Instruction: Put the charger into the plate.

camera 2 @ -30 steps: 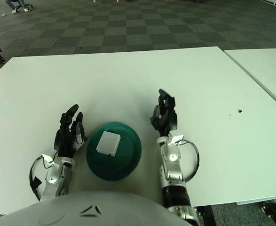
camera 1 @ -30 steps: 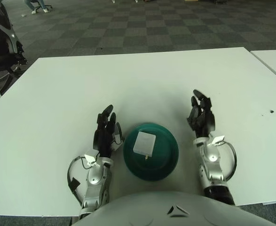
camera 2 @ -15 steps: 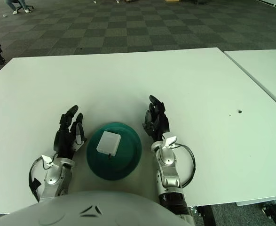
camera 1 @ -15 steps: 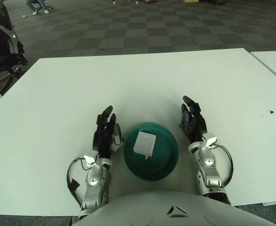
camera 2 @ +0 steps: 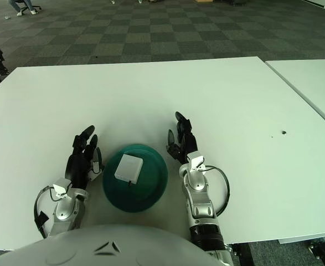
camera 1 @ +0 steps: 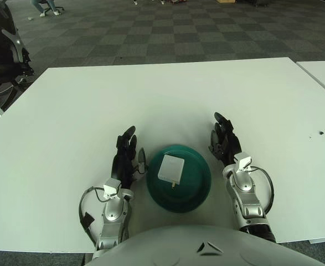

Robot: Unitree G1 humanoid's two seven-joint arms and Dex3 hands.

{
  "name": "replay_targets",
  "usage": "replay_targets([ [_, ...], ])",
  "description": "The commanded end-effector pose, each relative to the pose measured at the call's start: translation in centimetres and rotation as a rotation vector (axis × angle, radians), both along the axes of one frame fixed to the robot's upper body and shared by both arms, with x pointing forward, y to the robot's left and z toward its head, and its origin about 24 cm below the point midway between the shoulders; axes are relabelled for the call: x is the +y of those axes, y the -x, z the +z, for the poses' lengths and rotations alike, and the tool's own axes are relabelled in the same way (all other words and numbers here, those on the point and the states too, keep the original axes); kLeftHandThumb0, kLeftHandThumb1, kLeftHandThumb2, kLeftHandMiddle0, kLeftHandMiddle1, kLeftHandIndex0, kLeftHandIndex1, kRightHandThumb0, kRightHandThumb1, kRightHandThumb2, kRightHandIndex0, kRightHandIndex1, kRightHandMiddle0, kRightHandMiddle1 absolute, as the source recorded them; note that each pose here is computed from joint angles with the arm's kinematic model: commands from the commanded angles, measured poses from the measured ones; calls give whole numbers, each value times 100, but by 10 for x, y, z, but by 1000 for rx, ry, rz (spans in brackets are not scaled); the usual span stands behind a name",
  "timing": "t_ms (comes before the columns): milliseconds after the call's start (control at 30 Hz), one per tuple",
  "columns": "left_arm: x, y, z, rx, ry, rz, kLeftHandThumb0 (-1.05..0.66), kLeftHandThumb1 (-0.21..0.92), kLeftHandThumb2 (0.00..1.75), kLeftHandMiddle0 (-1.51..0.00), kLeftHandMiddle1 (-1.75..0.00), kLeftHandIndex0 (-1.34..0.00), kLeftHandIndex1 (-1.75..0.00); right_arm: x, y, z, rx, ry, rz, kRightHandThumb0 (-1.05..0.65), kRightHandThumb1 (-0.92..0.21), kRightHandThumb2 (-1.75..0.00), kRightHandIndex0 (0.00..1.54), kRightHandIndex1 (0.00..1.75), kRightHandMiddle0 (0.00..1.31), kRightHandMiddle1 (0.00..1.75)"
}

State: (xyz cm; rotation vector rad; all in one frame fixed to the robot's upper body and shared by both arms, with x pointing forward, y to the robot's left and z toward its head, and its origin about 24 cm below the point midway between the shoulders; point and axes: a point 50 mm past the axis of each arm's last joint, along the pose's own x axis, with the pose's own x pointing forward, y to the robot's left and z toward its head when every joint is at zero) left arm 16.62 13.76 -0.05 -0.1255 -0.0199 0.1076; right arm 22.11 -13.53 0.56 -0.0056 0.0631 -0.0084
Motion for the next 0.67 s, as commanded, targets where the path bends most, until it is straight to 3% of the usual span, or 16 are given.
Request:
replay_targets([
  [0, 1, 6, -11, 63, -12, 1, -82, 92, 97, -25, 0, 0, -66, -5, 11, -21, 158, 36, -4, -82, -92, -79, 3, 0, 0, 26],
  [267, 1, 5, -11, 54, -18, 0, -82, 92, 96, -25, 0, 0, -65, -9, 6, -32, 238, 51, -14, -84, -92, -81, 1, 0, 0, 16],
  [633, 2, 6, -11, 52, -20, 8, -83, 92, 96, -24, 0, 0, -64, -11, 8, -37, 248, 34, -12, -90, -92, -79, 2, 1, 0, 11],
])
